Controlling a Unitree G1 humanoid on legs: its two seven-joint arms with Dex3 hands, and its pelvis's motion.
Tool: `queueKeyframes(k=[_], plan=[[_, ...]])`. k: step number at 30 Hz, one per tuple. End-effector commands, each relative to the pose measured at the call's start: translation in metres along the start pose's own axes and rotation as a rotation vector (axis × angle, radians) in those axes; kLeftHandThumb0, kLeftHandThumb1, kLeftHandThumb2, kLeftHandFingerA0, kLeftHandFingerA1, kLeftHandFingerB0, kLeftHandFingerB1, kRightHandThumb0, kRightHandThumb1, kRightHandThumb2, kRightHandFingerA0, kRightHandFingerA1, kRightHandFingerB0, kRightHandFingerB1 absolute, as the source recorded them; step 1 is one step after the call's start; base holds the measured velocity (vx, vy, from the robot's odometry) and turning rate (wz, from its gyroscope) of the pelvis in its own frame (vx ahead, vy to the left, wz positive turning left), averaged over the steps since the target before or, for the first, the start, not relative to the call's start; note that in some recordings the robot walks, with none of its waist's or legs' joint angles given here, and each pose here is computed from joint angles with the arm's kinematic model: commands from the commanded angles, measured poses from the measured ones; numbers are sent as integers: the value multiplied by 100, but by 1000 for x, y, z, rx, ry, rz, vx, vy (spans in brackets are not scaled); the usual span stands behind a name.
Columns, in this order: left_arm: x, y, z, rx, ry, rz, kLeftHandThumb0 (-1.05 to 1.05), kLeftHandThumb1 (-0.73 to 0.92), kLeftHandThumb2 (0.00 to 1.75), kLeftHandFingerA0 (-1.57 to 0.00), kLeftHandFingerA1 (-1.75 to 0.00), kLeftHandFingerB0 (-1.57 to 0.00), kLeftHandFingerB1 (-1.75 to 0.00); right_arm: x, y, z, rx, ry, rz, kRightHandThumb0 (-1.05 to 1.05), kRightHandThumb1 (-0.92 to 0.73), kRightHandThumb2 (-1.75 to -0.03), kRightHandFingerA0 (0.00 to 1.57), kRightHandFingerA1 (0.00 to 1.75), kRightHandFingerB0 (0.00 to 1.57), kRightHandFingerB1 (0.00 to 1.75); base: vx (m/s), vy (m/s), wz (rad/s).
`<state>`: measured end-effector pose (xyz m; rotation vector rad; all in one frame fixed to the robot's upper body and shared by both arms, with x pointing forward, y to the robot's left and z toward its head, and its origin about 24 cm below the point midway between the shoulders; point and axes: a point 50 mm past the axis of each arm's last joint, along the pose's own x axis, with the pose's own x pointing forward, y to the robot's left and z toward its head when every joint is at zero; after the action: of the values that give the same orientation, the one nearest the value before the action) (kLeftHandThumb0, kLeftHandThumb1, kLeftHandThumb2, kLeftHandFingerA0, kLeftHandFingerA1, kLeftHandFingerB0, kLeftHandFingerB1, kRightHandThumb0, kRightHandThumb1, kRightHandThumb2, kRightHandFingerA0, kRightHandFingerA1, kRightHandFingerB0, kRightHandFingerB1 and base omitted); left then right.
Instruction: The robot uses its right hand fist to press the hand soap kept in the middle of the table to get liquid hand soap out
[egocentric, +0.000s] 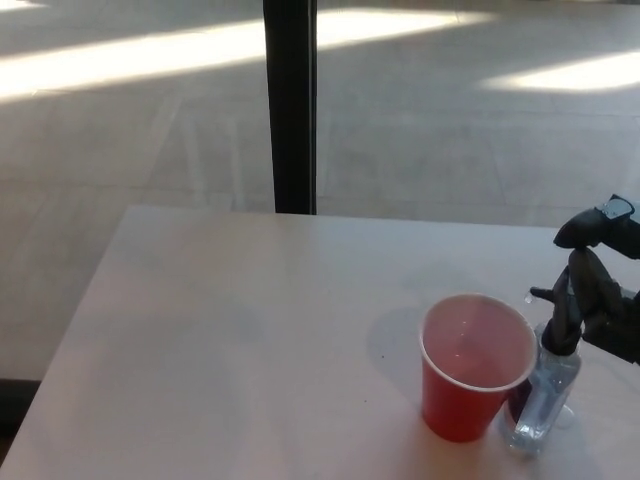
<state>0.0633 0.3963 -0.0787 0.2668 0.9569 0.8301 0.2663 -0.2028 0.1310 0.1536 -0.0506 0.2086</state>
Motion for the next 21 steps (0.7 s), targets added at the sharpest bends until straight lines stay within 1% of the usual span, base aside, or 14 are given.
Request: queueKeyframes(k=[1, 2, 6, 11, 12, 15, 18, 20, 21], plan=[[1, 5, 1, -8, 2, 21, -35, 43, 94, -81, -98, -62, -85, -13, -2, -48, 9, 231, -41, -18, -74, -102, 96, 175, 60, 151, 0, 0, 0], [1, 5, 1, 0, 2, 21, -36, 43, 94, -81, -98, -62, -84, -13, -2, -50, 14, 238, -52, -19, -73, -103, 96, 175, 61, 150, 0, 0, 0], [1, 5, 1, -1, 2, 26, -35, 44, 94, -81, -99, -63, -86, -15, -3, -54, 22, 248, -55, -19, -73, -106, 96, 175, 58, 156, 0, 0, 0], [2, 5, 0, -5, 7, 25, -35, 44, 93, -81, -98, -62, -84, -17, -7, -60, 10, 265, -63, -18, -70, -109, 96, 175, 59, 156, 0, 0, 0], [2, 6, 1, -10, 2, 23, -35, 43, 95, -81, -98, -61, -84, -18, -8, -60, 13, 266, -68, -19, -73, -103, 94, 175, 57, 156, 0, 0, 0], [2, 6, 3, 3, -3, 25, -37, 43, 95, -83, -100, -67, -87, -18, -11, -61, 20, 264, -65, -18, -70, -108, 94, 175, 59, 156, 0, 0, 0], [2, 6, 3, -2, -4, 27, -37, 42, 96, -80, -99, -66, -87, -18, -12, -60, 21, 260, -69, -17, -70, -109, 95, 175, 60, 155, 0, 0, 0], [2, 7, 4, -6, -12, 29, -37, 40, 97, -80, -100, -67, -88, -18, -13, -60, 16, 262, -71, -17, -70, -109, 97, 175, 63, 153, 0, 0, 0], [2, 7, 4, -5, -12, 29, -36, 42, 95, -81, -99, -63, -86, -18, -14, -59, 13, 262, -71, -17, -69, -110, 97, 175, 63, 154, 0, 0, 0]])
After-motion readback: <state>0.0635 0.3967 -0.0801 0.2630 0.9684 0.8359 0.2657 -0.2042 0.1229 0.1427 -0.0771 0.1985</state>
